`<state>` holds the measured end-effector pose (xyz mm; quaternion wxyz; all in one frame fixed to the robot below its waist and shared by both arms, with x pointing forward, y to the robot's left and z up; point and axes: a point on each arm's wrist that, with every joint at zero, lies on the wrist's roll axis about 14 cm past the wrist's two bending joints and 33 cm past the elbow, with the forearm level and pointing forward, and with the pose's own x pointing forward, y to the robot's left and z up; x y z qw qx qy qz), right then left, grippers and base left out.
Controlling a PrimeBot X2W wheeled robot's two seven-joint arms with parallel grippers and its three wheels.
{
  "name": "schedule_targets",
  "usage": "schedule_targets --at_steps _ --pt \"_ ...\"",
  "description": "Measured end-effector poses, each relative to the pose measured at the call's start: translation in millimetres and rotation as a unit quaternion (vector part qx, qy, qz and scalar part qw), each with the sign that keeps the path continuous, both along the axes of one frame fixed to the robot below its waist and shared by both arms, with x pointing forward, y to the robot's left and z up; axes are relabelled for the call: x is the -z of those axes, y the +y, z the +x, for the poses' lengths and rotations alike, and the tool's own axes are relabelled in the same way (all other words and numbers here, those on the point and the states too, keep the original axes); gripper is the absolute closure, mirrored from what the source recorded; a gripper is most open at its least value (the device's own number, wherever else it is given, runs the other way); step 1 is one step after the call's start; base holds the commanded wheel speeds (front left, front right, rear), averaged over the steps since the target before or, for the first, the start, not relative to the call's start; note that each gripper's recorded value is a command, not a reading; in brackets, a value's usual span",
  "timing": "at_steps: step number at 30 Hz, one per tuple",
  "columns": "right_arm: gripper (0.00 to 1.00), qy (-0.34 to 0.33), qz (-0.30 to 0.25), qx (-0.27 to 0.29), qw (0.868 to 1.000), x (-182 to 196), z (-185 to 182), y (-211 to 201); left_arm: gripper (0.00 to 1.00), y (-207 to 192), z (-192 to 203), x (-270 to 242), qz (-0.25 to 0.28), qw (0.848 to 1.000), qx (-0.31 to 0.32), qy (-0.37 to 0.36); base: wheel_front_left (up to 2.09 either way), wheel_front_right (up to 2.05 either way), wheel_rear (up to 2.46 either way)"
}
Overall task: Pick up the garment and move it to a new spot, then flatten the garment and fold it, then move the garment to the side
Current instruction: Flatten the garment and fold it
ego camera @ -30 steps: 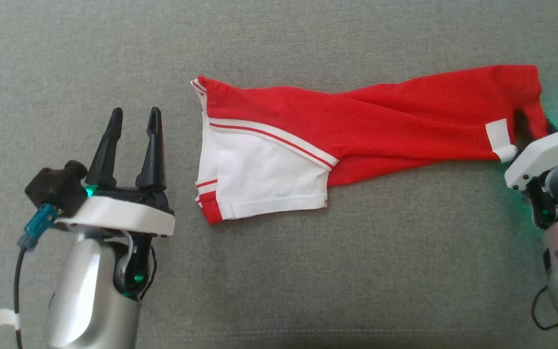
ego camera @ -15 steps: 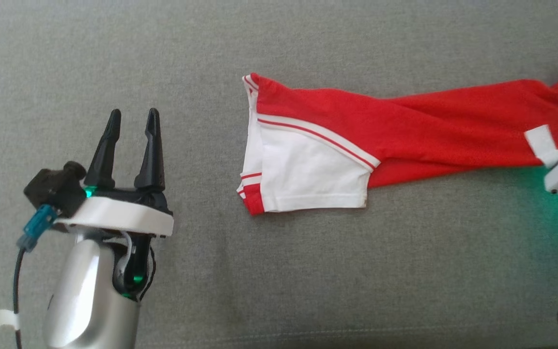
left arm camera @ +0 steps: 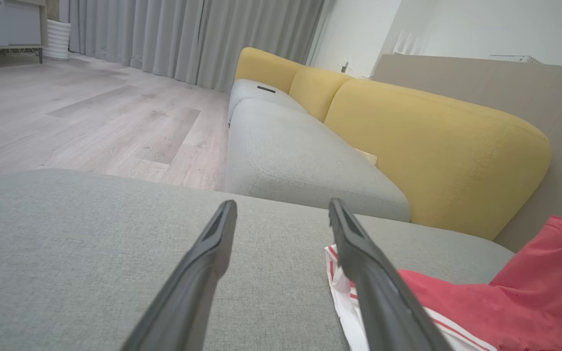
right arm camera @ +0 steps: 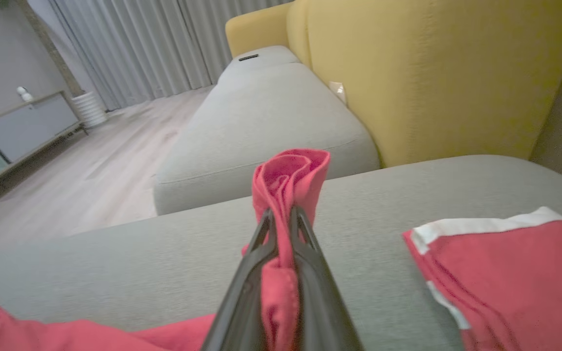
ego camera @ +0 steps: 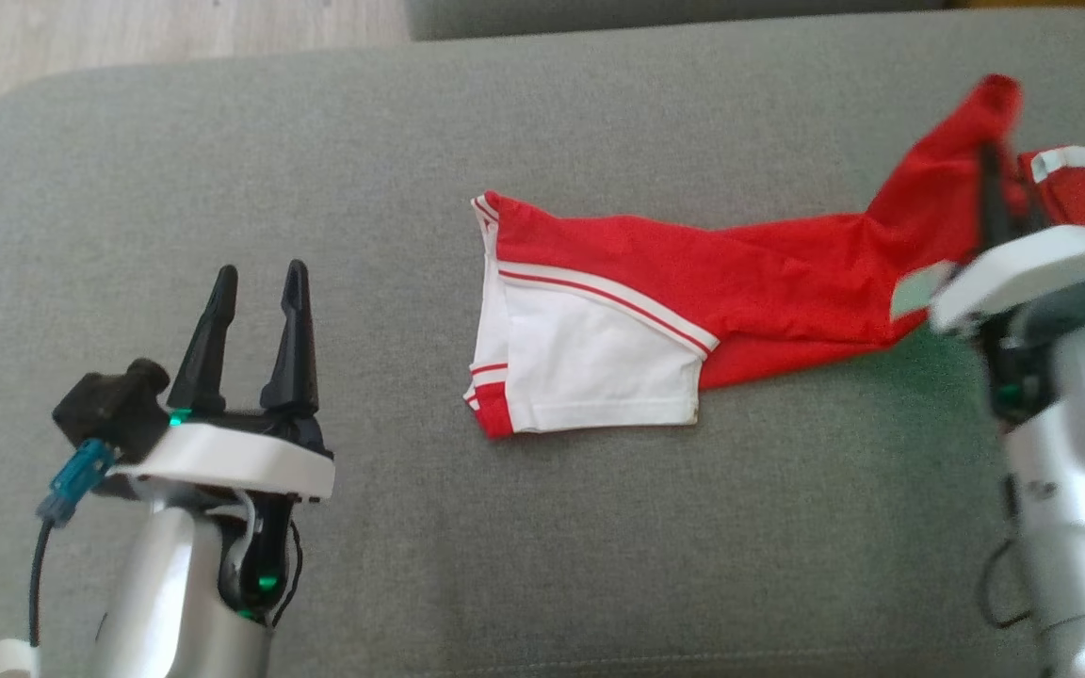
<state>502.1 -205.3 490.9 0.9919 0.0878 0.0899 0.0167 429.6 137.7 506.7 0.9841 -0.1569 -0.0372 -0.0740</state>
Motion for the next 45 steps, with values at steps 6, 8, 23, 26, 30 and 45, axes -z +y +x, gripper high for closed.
schedule_targets --at_steps 6,8,23,26,30,45 --pt "1.00 -0.006 0.031 -0.086 0.996 -12 -10 79 0.00 10 -8 -7 -0.003 1.000 -0.014 -0.008 0.00 0.00 0.00" --pt "1.00 -0.006 0.043 -0.113 0.993 -14 -13 100 0.00 13 -11 -6 -0.003 1.000 -0.019 -0.005 0.00 0.00 0.00" --pt "1.00 0.063 0.141 -0.266 0.952 30 -46 228 0.00 33 -28 6 -0.005 0.999 -0.047 0.016 0.00 0.00 0.00" --pt "1.00 0.070 0.125 -0.289 0.947 39 -47 245 0.00 40 -33 12 -0.004 0.998 -0.059 0.026 0.00 0.00 0.00" --pt "0.00 0.116 0.123 -0.312 0.935 61 -62 263 0.00 50 -41 14 -0.005 0.997 -0.074 0.032 0.00 0.00 0.00" --pt "0.00 0.012 0.091 -0.304 0.948 7 -40 243 0.00 26 -22 -3 -0.015 0.999 -0.041 0.003 0.00 0.00 0.00"
